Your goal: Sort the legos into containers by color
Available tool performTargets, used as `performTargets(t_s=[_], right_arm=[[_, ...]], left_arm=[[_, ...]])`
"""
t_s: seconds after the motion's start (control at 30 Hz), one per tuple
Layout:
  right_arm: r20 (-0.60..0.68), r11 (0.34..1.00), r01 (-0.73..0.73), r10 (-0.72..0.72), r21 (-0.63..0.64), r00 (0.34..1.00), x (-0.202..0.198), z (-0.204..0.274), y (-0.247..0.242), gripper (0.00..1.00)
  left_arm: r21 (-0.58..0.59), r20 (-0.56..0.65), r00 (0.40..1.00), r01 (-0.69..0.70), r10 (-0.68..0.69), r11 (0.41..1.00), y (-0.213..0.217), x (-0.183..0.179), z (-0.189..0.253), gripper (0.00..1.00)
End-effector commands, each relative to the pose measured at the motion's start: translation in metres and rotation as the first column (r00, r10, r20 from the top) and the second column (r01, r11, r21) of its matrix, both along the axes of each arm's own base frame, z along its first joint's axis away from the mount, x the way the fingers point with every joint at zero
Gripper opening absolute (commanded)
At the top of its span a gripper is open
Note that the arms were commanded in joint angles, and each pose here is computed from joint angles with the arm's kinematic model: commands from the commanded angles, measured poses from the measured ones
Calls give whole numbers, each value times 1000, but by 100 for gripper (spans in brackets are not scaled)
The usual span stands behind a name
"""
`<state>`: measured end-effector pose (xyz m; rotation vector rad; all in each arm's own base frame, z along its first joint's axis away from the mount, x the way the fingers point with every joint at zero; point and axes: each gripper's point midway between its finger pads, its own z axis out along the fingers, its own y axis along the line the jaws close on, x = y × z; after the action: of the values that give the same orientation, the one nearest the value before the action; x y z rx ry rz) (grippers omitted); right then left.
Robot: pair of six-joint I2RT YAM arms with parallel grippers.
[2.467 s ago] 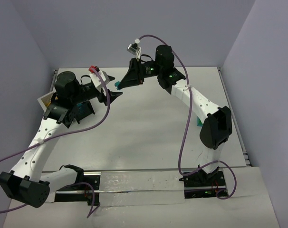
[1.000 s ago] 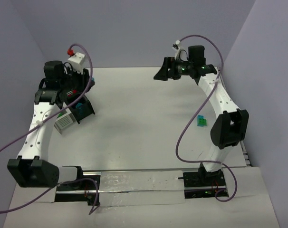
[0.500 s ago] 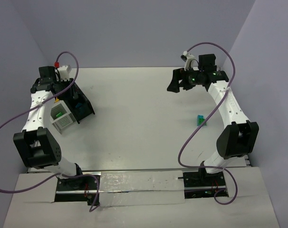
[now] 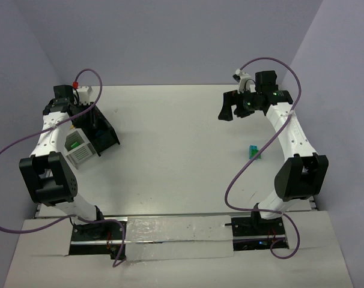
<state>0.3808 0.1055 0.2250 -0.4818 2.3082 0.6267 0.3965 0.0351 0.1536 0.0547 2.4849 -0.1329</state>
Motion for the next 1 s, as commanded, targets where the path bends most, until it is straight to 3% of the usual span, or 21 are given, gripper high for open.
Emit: performTargets(t_s=[0.0, 0.03, 0.1, 0.13, 0.33, 0.47, 0.53, 0.73, 0.83, 0.97], right_arm=[[-9, 995, 31, -32, -99, 999, -12, -6, -27, 95], [-27, 992, 38, -41, -119, 999, -15, -11, -32, 94], [-67, 982, 74, -87, -172, 994, -23, -22, -54, 91], [-86, 979, 81, -99, -188, 991, -28, -26, -60, 91], [-142, 952, 74, -120, -296, 983, -58, -53, -97, 86], [-192, 923, 8, -88, -386, 977, -76, -74, -120, 75], [-222, 905, 18, -123, -424, 967, -79, -82, -134, 70], [-316, 869, 91, -271, -486, 909, -91, -105, -150, 70], [-332, 897, 70, -233, -437, 914, -91, -107, -140, 74], [-265, 900, -82, -38, -428, 963, -84, -103, -135, 75]], left_arm=[[19, 35, 999, 21, -22, 1000, 3, 13, 9, 37], [17, 32, 999, 38, -39, 999, 1, 12, 10, 43], [17, 51, 997, 64, -65, 998, -2, 11, 19, 66], [18, 62, 996, 69, -70, 997, -3, 11, 23, 67], [42, 130, 985, 107, -112, 993, -9, 16, 55, 74], [71, 189, 965, 172, -182, 983, -20, 16, 81, 75], [98, 218, 955, 185, -202, 978, -26, 18, 92, 75], [148, 269, 936, 194, -228, 970, -47, 16, 109, 75], [140, 280, 925, 225, -257, 964, -56, 11, 109, 75], [126, 293, 890, 325, -348, 937, -71, 3, 111, 75]])
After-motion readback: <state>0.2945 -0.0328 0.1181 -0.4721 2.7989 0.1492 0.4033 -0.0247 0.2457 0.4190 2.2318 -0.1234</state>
